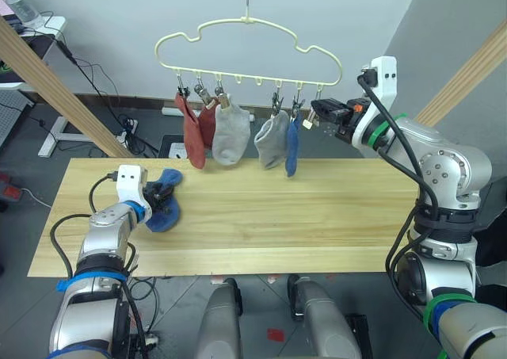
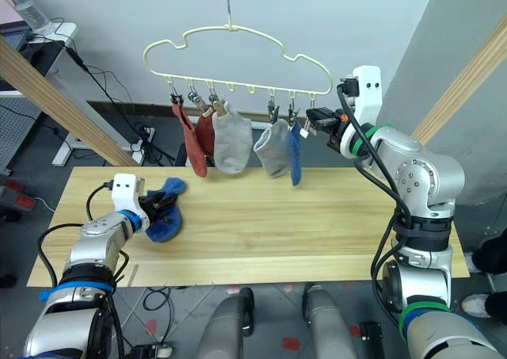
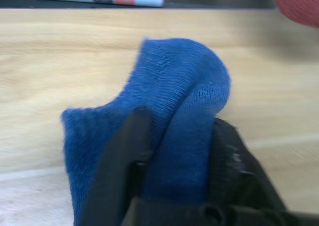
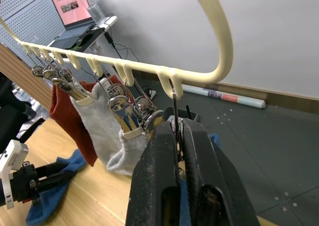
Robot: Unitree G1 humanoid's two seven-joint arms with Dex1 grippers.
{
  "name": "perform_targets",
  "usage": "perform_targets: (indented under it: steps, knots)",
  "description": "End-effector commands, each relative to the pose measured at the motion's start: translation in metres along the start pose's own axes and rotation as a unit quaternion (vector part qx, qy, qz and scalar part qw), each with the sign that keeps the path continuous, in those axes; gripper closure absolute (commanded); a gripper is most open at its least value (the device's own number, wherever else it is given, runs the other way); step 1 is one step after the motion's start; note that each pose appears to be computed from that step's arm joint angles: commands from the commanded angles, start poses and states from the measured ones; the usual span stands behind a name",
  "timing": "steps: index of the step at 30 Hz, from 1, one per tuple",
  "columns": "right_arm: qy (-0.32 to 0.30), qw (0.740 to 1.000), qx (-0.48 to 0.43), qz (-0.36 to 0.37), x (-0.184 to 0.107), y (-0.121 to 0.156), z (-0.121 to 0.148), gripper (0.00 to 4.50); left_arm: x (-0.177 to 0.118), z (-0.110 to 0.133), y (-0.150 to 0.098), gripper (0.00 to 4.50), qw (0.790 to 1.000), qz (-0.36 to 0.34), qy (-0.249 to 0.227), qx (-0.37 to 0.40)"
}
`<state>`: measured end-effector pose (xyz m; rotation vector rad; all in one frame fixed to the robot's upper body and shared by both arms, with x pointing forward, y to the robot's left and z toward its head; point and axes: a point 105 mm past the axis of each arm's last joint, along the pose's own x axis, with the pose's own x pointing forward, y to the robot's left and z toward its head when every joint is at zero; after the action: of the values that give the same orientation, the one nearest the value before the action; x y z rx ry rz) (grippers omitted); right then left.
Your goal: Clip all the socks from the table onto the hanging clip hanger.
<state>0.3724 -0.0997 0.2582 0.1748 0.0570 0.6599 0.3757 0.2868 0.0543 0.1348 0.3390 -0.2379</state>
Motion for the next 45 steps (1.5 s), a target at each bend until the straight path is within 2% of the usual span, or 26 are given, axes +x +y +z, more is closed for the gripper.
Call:
perform_targets:
  steps: [1, 2, 3, 7, 9, 11, 12, 13, 16, 19, 25, 29, 45]
  knots:
    - [-0.011, 1.0, -0.007, 0.0, -0.002, 0.001, 0.006, 4.5, -0.004, -0.001, -0.03, 4.1, 0.997, -0.069, -0.006, 0.02]
    - [-0.012, 1.0, -0.008, 0.001, -0.001, 0.001, 0.006, 4.5, -0.006, 0.003, -0.037, 4.39, 0.996, -0.083, -0.013, 0.03]
    - [-0.012, 1.0, -0.009, 0.001, -0.001, 0.002, 0.006, 4.5, -0.007, 0.005, -0.042, 4.48, 0.995, -0.092, -0.017, 0.036]
    - [-0.011, 1.0, 0.001, 0.0, -0.001, 0.0, 0.003, 4.5, -0.018, 0.036, -0.087, 4.48, 0.979, -0.169, -0.082, 0.077]
    - [-0.011, 1.0, 0.004, 0.0, -0.001, 0.0, 0.003, 4.5, -0.02, 0.041, -0.094, 4.48, 0.976, -0.179, -0.091, 0.082]
    - [0.0, 0.999, 0.045, 0.006, -0.001, 0.0, 0.0, 4.5, -0.033, 0.077, -0.136, 4.48, 0.94, -0.251, -0.171, 0.154]
    - [0.006, 0.997, 0.071, 0.01, -0.002, -0.001, -0.001, 4.5, -0.041, 0.099, -0.158, 4.48, 0.915, -0.277, -0.223, 0.191]
    - [0.01, 0.996, 0.088, 0.013, -0.002, -0.001, -0.001, 4.5, -0.047, 0.112, -0.172, 4.48, 0.896, -0.291, -0.258, 0.213]
    - [0.006, 0.989, 0.146, 0.012, -0.002, -0.002, 0.004, 4.5, -0.048, 0.13, -0.195, 4.48, 0.864, -0.292, -0.313, 0.267]
    - [0.016, 0.983, 0.179, 0.026, -0.003, 0.004, 0.005, 4.5, -0.046, 0.138, -0.212, 4.48, 0.842, -0.301, -0.343, 0.287]
    - [0.034, 0.978, 0.201, 0.042, -0.006, 0.013, 0.004, 4.5, -0.034, 0.145, -0.217, 4.48, 0.843, -0.285, -0.356, 0.285]
    - [0.046, 0.978, 0.198, 0.049, -0.008, 0.017, 0.002, 4.5, -0.027, 0.152, -0.21, 4.48, 0.847, -0.26, -0.363, 0.289]
    - [0.052, 0.978, 0.199, 0.042, -0.008, 0.015, -0.001, 4.5, -0.027, 0.167, -0.203, 4.48, 0.836, -0.225, -0.401, 0.3]
